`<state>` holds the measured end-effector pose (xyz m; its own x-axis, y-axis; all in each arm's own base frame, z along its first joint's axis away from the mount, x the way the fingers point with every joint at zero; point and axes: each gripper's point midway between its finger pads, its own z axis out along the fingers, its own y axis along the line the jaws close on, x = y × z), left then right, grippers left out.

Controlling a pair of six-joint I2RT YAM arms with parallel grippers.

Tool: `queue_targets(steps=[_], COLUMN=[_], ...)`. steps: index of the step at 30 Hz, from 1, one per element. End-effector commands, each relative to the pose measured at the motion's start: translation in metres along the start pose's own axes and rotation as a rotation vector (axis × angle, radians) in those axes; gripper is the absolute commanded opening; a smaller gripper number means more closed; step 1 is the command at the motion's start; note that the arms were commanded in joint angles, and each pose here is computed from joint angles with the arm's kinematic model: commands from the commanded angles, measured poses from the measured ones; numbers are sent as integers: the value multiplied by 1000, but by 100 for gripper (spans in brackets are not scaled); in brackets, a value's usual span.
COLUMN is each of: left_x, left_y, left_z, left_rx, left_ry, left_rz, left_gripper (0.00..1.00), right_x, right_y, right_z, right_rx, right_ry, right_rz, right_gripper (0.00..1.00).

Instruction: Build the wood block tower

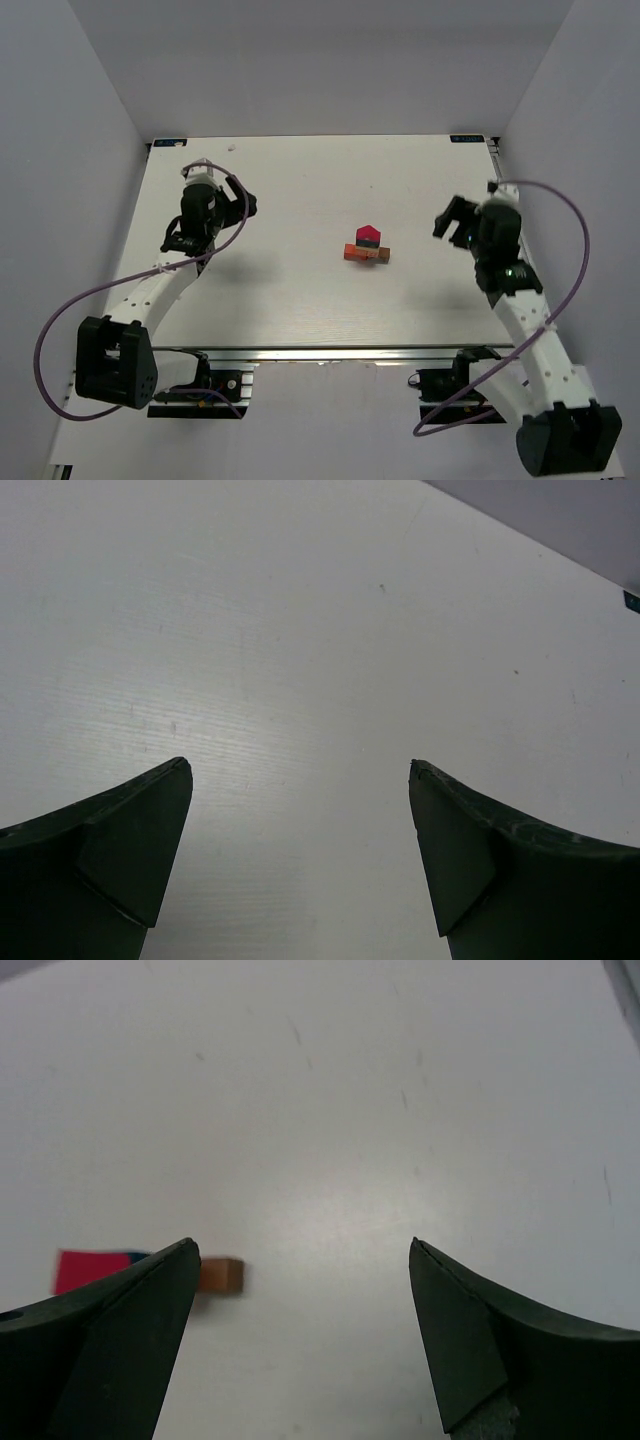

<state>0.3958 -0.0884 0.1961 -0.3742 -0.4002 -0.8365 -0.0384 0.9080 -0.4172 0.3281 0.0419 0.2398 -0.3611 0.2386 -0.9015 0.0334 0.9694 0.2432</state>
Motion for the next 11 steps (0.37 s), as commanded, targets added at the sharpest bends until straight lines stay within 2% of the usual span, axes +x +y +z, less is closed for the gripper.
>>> queue_targets(steps=[1,2,3,6,11], left_x=[18,27,29,28,7], left_y=[20,26,31,43,37], left_z=[-8,-10,-12,-22,-40], left_rx=[-77,-95,-114,-183,-152], left_ry=[19,36,41,44,-50], left_rz=[-63,-61,-61,-58,-63], left_gripper=[98,98,98,98,98], right_x=[28,41,28,6,6], right_y=[-35,-47,-45,-46,-51], right_z=[-20,-22,-34,-53,-54], right_rx=[164,212,197,203,227], right_ry=[-109,-120,-182,-246,-254], right_rz=[224,251,275,297,281], right_gripper=[89,89,89,89,89])
